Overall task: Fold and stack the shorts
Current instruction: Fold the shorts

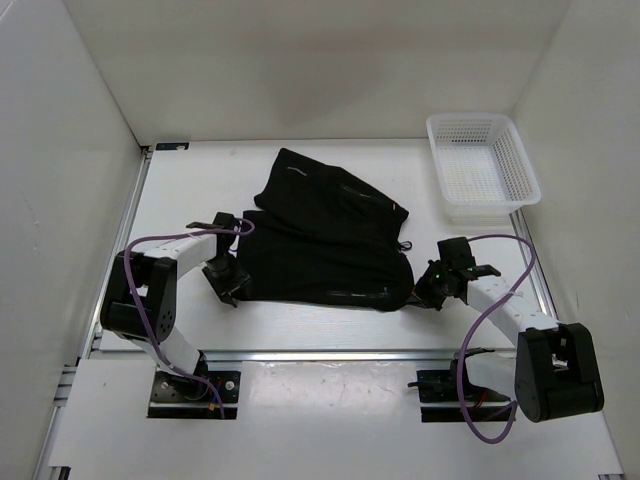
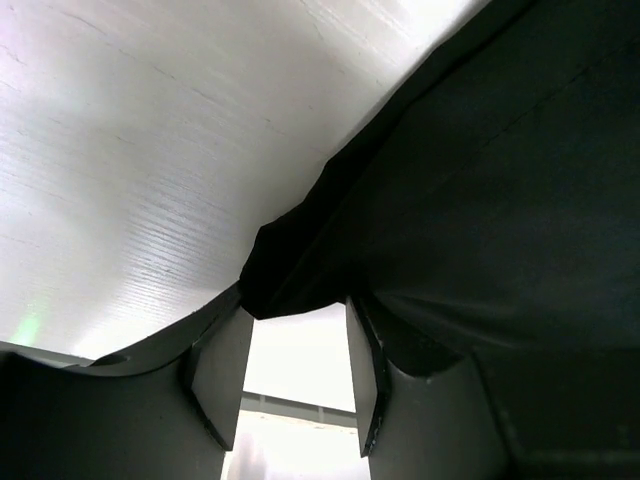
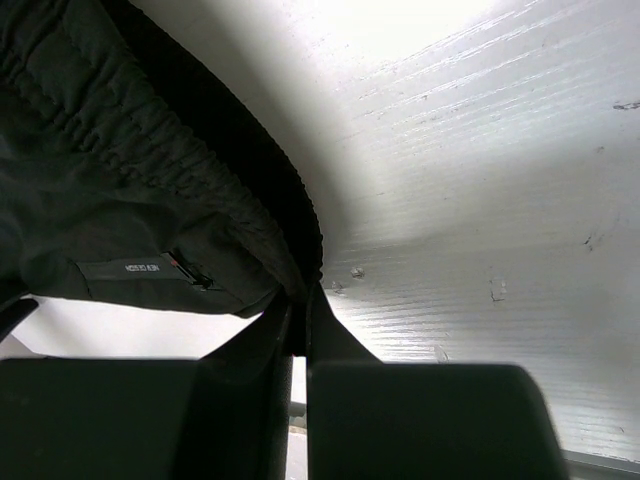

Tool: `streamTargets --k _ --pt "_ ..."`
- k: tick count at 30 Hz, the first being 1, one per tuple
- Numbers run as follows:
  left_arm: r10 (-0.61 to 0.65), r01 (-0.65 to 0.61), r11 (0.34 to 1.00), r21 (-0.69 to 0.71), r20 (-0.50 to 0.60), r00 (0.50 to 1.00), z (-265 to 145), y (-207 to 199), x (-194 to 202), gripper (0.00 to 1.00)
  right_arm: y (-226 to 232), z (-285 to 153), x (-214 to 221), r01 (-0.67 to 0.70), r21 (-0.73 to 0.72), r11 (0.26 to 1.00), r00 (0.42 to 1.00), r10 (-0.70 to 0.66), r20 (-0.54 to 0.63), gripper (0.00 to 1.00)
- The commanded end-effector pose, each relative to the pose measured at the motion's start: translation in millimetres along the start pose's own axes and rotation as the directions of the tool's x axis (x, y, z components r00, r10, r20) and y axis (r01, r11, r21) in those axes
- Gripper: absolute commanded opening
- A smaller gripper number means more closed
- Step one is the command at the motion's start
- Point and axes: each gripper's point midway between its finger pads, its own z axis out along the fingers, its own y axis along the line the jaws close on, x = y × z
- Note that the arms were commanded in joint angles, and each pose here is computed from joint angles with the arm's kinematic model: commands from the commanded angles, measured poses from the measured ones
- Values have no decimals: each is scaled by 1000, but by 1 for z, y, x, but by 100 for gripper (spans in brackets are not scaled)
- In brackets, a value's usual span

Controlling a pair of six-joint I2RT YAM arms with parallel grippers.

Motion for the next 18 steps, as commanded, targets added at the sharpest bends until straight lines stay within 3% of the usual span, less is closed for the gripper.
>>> streamTargets --k 1,9,18 --pt "-32 34 999 -10 101 994 3 -2 -23 52 3 -6 -8 22 7 1000 999 -23 24 0" --pt "-35 32 999 21 146 989 -9 -3 -37 47 3 -7 -7 23 6 1000 999 -23 25 0" --pt "-48 43 999 33 155 987 -15 0 -35 64 2 -7 -7 32 7 999 999 -32 25 0"
